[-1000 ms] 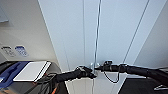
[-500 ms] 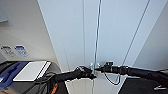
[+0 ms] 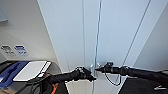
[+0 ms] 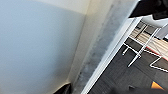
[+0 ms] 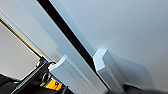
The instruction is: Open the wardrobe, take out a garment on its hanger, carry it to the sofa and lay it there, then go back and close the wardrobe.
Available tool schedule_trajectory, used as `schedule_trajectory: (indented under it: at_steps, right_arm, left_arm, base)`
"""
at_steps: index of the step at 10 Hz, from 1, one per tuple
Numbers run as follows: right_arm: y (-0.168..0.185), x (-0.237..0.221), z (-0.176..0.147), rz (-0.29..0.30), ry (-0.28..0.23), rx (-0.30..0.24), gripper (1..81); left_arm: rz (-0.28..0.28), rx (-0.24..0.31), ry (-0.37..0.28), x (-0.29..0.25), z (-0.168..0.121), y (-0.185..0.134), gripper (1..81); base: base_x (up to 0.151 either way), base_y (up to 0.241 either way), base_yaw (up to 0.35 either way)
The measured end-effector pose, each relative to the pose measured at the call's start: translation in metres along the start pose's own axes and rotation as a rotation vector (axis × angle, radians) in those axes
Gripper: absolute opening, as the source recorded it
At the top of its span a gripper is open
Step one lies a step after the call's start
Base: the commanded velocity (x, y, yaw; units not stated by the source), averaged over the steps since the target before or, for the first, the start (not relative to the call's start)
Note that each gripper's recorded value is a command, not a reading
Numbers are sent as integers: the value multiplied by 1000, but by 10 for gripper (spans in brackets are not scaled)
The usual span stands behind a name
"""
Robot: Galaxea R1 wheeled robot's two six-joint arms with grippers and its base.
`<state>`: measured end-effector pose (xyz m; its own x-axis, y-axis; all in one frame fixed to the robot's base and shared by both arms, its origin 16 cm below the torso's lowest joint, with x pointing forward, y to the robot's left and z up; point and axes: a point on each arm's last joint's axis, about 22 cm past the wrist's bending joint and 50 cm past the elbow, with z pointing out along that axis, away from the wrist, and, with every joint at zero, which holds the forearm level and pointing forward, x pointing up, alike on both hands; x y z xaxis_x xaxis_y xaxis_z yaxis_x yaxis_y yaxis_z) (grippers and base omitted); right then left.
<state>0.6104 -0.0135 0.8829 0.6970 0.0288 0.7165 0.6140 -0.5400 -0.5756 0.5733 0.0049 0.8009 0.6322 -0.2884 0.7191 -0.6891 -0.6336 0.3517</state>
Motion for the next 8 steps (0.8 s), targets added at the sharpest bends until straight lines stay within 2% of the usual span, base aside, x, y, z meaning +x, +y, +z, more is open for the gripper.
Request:
schedule_trajectory:
  at_steps: [2, 4, 6, 8]
  right_arm:
    - [-1, -2, -1, 0, -6, 2, 811]
    - [-2, -3, -2, 1, -6, 6, 811]
    - [-6, -8, -8, 4, -16, 16, 811]
    - [-15, -20, -17, 12, -30, 37, 811]
  left_arm:
    - [19, -25, 7, -16, -7, 9, 811]
    - [31, -36, 64, -22, -8, 11, 811]
    - [20, -56, 103, -26, -13, 15, 811]
    - [17, -60, 103, -28, -15, 16, 811]
  base:
    - [0, 0, 0]
    - [0, 0, 0]
    - [0, 0, 0]
    - [0, 0, 0]
